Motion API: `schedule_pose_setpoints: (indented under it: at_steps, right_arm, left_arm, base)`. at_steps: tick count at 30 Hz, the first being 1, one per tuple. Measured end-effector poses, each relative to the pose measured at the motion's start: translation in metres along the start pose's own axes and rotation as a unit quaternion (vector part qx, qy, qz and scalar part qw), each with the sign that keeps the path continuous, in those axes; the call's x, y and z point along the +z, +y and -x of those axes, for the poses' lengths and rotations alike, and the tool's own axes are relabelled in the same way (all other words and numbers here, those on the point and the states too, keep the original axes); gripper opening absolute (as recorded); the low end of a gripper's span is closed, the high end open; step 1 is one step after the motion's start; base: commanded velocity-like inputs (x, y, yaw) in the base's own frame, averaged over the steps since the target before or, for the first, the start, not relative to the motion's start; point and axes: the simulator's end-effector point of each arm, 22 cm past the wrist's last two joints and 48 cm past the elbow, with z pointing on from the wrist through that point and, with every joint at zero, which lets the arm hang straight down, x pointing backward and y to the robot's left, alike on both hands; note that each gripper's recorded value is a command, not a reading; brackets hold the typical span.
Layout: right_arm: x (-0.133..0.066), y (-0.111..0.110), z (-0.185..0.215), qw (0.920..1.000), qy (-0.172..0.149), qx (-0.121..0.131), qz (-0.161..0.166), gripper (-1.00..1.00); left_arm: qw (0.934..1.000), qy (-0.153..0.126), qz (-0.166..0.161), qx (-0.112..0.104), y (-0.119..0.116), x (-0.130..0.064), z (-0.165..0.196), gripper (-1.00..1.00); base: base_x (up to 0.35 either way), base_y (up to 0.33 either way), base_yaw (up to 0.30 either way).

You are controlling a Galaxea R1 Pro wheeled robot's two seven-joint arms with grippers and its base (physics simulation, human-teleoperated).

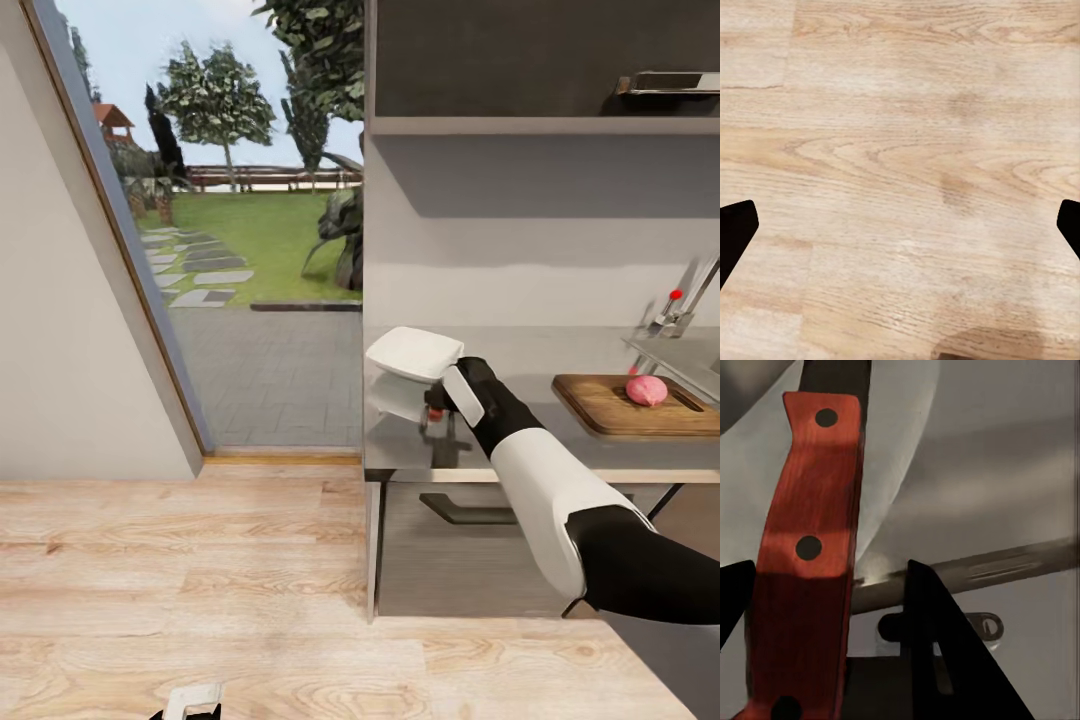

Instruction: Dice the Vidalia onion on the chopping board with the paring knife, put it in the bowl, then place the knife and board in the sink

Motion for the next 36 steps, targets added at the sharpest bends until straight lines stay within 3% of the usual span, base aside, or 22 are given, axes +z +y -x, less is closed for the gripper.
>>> schedule_pose_setpoints:
  at_steps: [7, 14, 36]
  right_arm:
    - [0.001, -0.006, 0.001, 1.0000, 0.000, 0.003, -0.004, -1.00]
    - [0.004, -0.018, 0.002, 0.9994, 0.006, 0.033, 0.000, -1.00]
    - [0.009, -0.054, 0.007, 0.9988, 0.004, 0.042, -0.023, -1.00]
  left_arm:
    - [1.0000, 0.000, 0.000, 0.000, 0.000, 0.000, 0.000, 1.00]
    - [1.0000, 0.000, 0.000, 0.000, 0.000, 0.000, 0.000, 1.00]
    - [1.0000, 0.000, 0.000, 0.000, 0.000, 0.000, 0.000, 1.00]
  base:
    - [0.000, 0.000, 0.000]
    - [0.000, 0.000, 0.000]
    - [0.000, 0.000, 0.000]
